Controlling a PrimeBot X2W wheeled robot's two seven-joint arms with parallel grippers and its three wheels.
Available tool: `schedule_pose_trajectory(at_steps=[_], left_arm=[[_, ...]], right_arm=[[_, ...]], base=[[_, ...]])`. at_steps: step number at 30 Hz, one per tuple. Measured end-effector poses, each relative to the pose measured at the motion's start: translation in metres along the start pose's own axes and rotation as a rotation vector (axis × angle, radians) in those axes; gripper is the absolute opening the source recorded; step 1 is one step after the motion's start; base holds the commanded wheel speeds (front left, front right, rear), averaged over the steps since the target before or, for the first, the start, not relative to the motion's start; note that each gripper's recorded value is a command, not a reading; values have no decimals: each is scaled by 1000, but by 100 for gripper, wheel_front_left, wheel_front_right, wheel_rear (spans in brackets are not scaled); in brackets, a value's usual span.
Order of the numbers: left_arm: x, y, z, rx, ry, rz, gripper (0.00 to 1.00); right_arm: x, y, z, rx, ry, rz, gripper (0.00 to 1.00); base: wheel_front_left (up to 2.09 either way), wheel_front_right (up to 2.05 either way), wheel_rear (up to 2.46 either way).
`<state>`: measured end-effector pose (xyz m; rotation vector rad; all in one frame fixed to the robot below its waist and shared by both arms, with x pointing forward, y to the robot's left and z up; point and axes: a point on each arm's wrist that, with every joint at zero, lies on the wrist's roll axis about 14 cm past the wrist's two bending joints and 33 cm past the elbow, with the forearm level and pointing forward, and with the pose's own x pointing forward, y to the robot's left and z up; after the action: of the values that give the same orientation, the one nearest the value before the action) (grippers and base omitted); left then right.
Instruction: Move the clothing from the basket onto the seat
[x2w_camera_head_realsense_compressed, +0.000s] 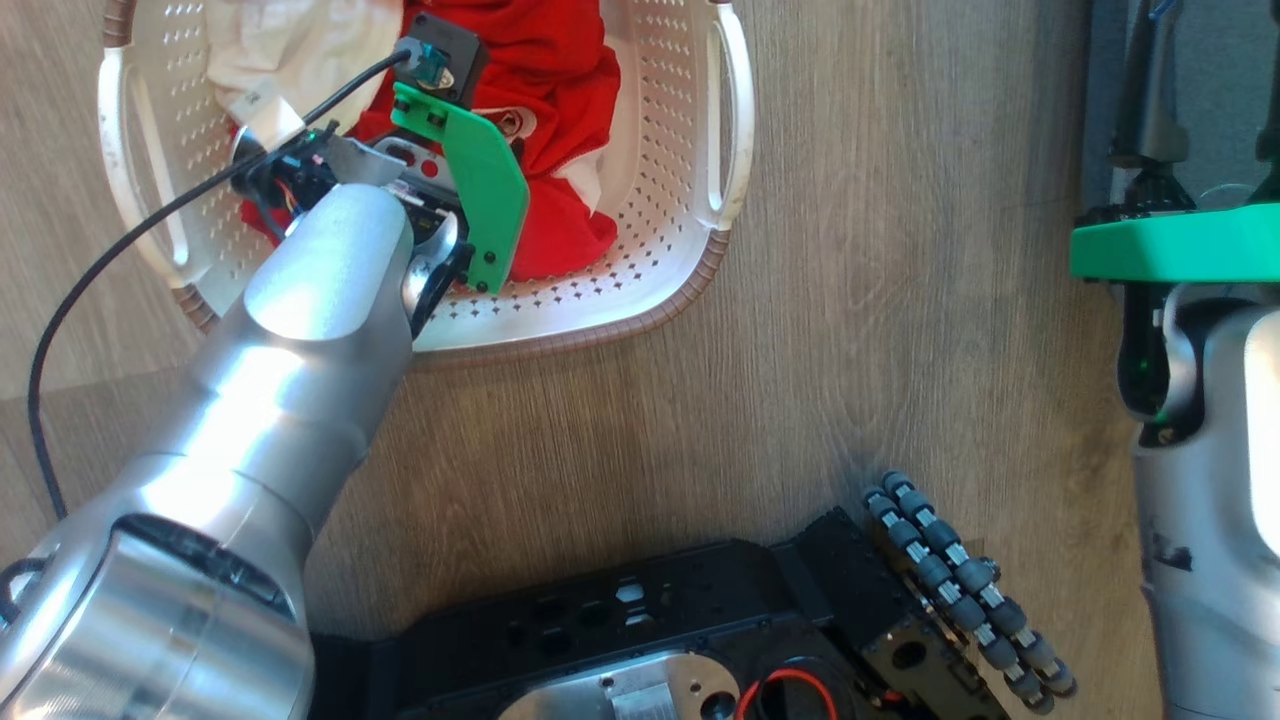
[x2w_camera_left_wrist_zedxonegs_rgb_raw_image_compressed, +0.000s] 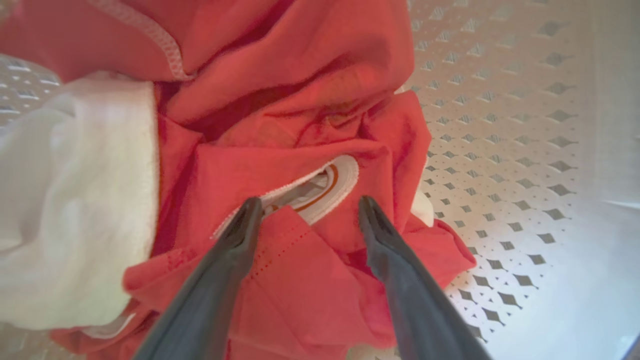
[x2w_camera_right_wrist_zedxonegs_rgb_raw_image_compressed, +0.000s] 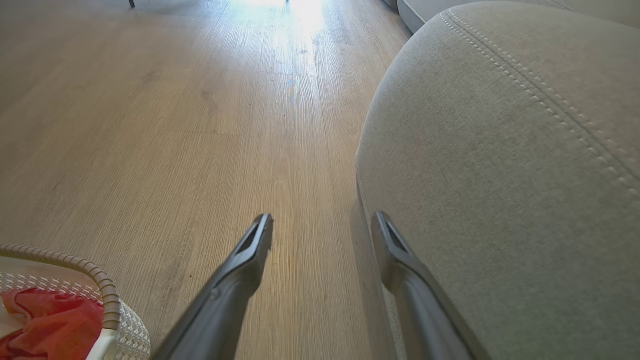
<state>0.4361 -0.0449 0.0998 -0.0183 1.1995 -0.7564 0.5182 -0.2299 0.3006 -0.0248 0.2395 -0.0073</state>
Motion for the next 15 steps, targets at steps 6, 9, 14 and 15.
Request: schedule_pose_trajectory(at_steps=[6, 9, 14, 15], left_arm=[[3, 1, -5, 33, 2, 9, 100], [4, 3, -8, 66, 18, 20, 100], [6, 7, -8, 97, 13, 39, 100], [7, 8, -8, 103, 15, 42, 100]], right_arm=[[0, -1, -3, -5, 7, 1, 100], [-2, -1, -5, -6, 13, 0, 100], [-5, -2, -9, -8, 24, -1, 100], [-5, -2, -9, -7, 25, -1, 100]], base=[[0, 0, 0], [0, 0, 0], [0, 0, 0], [0, 0, 0]])
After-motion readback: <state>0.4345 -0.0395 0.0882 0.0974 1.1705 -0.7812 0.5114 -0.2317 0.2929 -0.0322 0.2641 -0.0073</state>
